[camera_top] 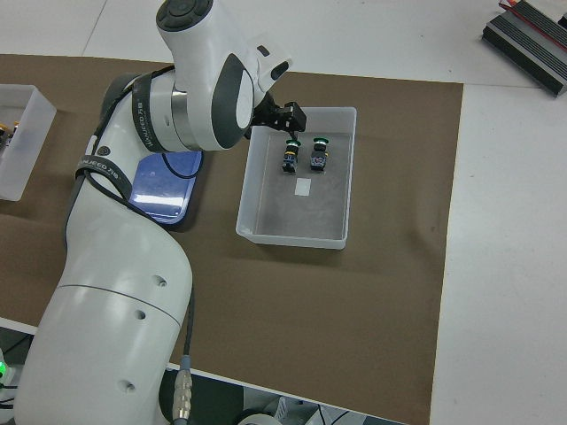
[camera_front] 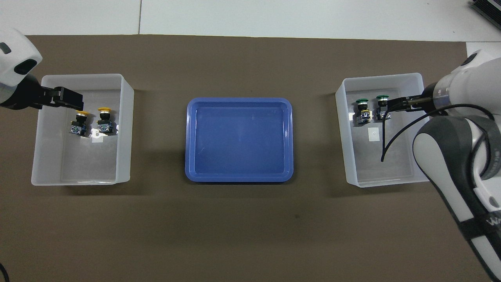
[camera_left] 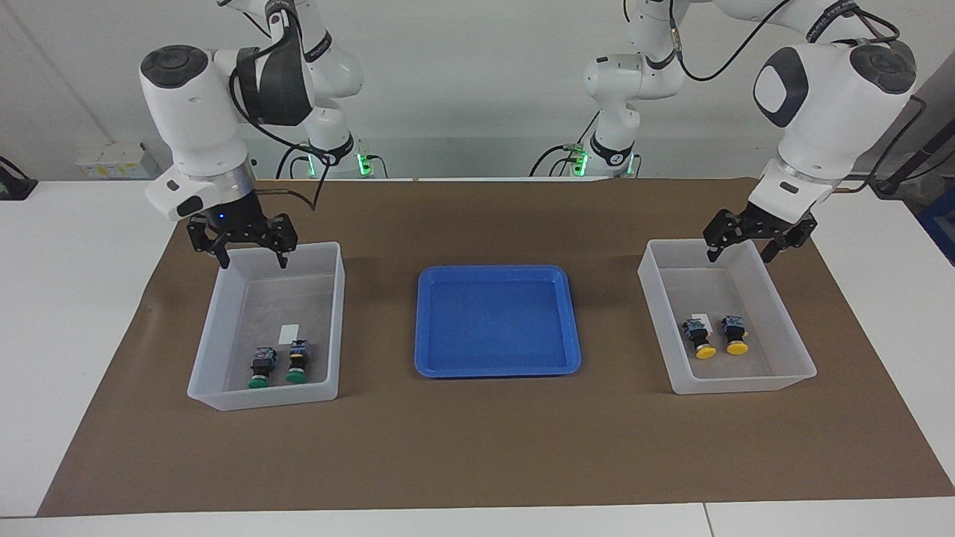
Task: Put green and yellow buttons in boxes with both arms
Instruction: 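Set the green button beside the other and open the right gripper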
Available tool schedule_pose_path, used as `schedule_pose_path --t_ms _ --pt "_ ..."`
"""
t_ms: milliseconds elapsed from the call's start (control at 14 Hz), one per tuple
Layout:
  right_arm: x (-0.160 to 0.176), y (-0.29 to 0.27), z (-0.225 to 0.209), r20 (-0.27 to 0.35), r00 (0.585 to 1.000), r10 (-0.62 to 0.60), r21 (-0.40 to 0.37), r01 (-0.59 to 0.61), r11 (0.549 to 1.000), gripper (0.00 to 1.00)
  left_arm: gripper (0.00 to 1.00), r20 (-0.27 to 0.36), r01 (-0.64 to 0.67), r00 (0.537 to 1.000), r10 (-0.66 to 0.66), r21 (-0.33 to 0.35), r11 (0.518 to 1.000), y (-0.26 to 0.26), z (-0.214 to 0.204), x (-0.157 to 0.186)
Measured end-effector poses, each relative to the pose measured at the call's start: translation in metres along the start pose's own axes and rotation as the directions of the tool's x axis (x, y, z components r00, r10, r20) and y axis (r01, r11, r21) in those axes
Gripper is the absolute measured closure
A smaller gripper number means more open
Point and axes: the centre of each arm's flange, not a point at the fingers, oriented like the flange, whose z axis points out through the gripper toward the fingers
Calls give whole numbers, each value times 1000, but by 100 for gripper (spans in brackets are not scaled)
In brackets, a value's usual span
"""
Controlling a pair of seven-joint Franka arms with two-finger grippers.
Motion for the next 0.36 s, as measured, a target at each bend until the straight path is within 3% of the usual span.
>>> schedule_pose_path --t_ms 358 --pt "-7 12 -45 29 999 39 36 -40 999 0 0 0 1 1000 -1 0 1000 0 1 0"
